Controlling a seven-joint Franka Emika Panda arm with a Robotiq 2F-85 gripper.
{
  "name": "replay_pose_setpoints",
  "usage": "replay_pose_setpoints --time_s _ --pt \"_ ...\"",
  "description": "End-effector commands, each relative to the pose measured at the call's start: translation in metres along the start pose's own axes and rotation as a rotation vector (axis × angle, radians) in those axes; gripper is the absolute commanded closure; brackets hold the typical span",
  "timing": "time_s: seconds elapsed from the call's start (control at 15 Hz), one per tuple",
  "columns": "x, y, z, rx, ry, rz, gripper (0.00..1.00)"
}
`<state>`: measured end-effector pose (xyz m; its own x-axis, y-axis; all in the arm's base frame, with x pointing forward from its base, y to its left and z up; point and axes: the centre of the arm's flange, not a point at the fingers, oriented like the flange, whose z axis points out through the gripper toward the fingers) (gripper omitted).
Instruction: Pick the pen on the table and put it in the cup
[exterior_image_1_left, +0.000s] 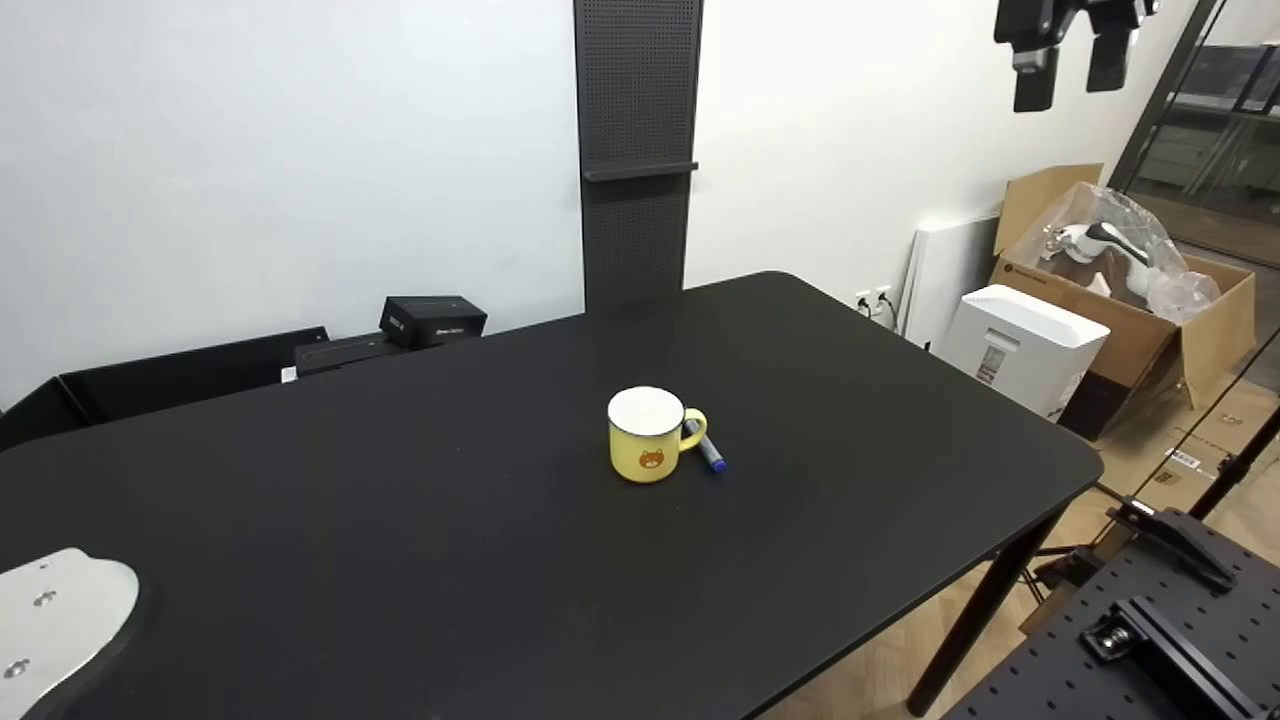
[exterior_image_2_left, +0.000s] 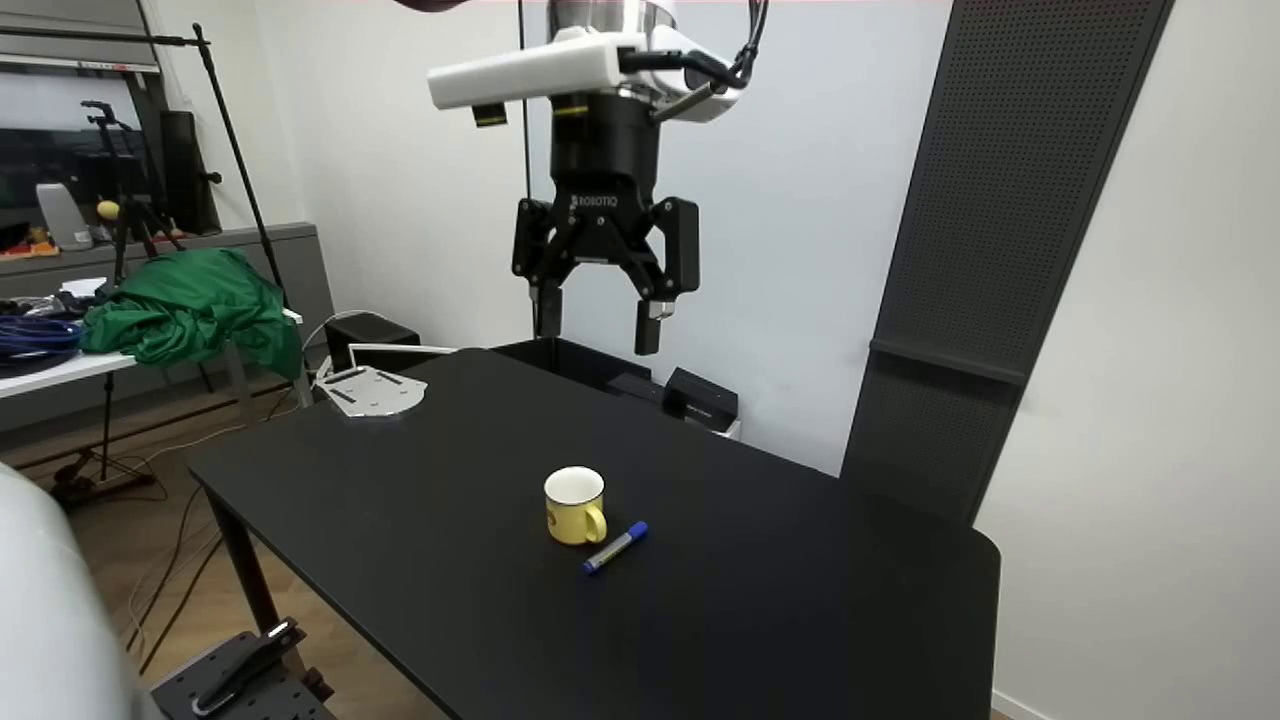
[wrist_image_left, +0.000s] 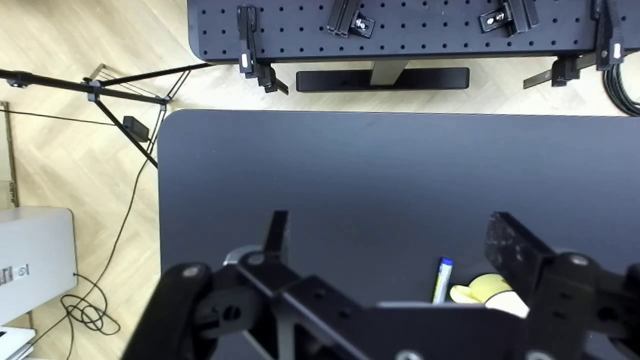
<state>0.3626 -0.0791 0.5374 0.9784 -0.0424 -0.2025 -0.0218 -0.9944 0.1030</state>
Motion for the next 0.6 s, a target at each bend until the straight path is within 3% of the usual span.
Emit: replay_pose_setpoints --time_s 0.0,0.33,0.53 --pt "0.012 -0.003 0.002 -0.009 0.022 0.028 0.0" --pt "0.069 -0.017 0.023 -0.022 0.19 0.071 0.0" --pt "0.101 -0.039 0.049 -0.002 0.236 0.108 0.0"
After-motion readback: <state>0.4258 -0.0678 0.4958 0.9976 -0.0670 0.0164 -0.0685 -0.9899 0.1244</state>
